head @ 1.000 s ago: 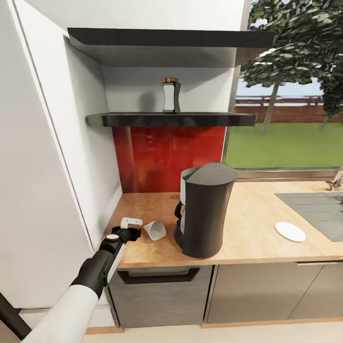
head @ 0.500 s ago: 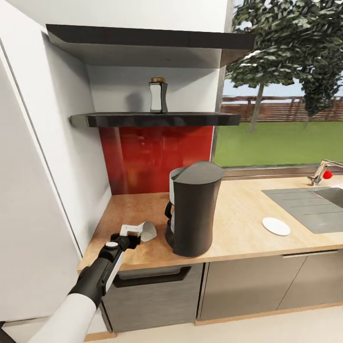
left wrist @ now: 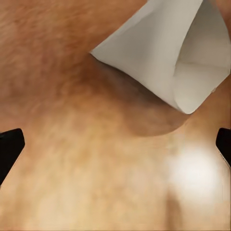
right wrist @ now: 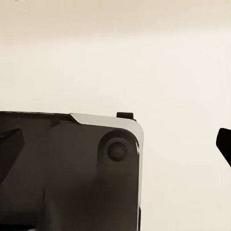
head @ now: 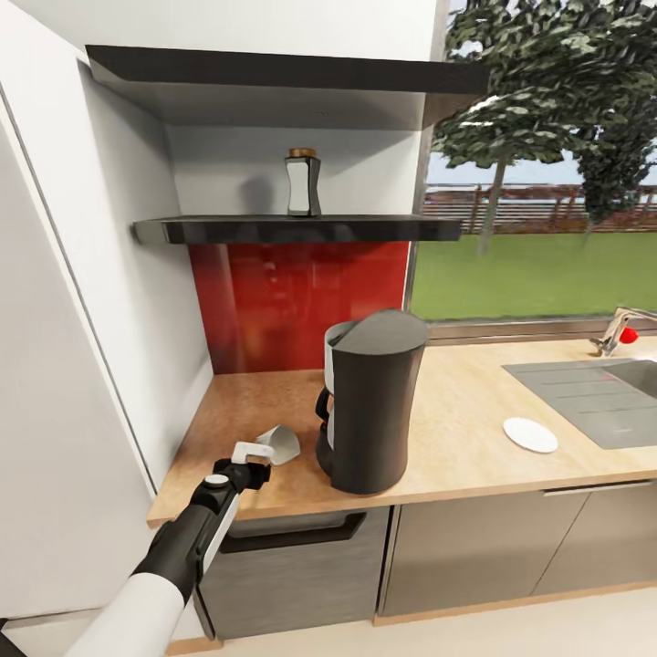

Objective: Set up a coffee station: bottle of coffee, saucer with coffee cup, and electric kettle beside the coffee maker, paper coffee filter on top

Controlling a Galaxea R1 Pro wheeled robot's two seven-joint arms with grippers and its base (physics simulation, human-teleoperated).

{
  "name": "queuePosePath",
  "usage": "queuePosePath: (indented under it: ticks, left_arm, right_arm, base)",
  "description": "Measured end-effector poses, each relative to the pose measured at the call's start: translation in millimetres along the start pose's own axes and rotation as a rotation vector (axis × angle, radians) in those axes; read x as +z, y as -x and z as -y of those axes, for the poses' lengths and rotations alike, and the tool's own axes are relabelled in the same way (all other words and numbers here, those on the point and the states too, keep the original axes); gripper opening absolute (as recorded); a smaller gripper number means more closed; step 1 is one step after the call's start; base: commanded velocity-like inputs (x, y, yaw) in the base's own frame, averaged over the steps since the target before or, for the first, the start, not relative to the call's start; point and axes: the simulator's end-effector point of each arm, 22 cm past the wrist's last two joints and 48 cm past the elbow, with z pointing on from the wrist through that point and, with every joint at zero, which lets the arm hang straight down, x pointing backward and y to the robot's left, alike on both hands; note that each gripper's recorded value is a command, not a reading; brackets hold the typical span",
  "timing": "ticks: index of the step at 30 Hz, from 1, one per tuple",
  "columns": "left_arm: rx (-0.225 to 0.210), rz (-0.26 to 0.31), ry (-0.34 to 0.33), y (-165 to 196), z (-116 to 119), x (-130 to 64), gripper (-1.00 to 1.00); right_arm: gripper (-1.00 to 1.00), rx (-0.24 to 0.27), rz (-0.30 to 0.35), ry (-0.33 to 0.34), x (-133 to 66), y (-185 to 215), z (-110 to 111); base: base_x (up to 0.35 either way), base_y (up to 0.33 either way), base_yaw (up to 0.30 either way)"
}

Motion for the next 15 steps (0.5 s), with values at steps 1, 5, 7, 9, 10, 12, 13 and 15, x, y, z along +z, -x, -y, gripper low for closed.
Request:
queuePosePath:
  ticks: [1,5,7,9,10,12,13,15]
  left_arm:
    - [0.000,0.000,0.000,0.1,0.1,0.0,1.00]
    - [0.000,0.000,-0.001,0.3,0.3,0.1,1.00]
    - [0.000,-0.001,-0.001,-0.1,0.5,0.3,1.00]
    - [0.000,-0.002,-0.002,-0.6,0.7,0.3,1.00]
    - [0.000,-0.002,-0.002,-0.7,0.8,0.4,1.00]
    - [0.000,-0.003,-0.003,-1.2,1.0,0.5,1.00]
    - [0.000,-0.004,-0.003,-1.7,1.0,0.6,1.00]
    - [0.001,-0.009,-0.004,-3.8,1.3,0.9,1.00]
  right_arm:
    - [1.00,0.000,0.000,0.000,0.0,0.0,0.1]
    - [1.00,0.000,-0.001,0.000,0.0,-0.3,-0.1]
    - [1.00,0.000,-0.001,0.000,0.1,-0.5,-0.3]
    - [1.00,0.000,-0.002,0.000,0.1,-0.5,-0.2]
    - [1.00,0.000,-0.002,-0.001,0.1,-0.5,-0.2]
    - [1.00,0.000,-0.002,-0.001,0.1,-0.5,0.1]
    - [1.00,0.000,-0.002,-0.001,0.1,-0.5,0.1]
    - [1.00,0.000,-0.001,-0.001,0.1,-0.5,0.1]
  base:
    - [0.199,0.000,0.000]
    - [0.121,0.000,0.000]
    - [0.028,0.000,0.000]
    - [0.011,0.000,0.000]
    - [0.006,0.000,0.000]
    - [0.003,0.000,0.000]
    - [0.002,0.000,0.000]
    - [0.042,-0.036,0.000]
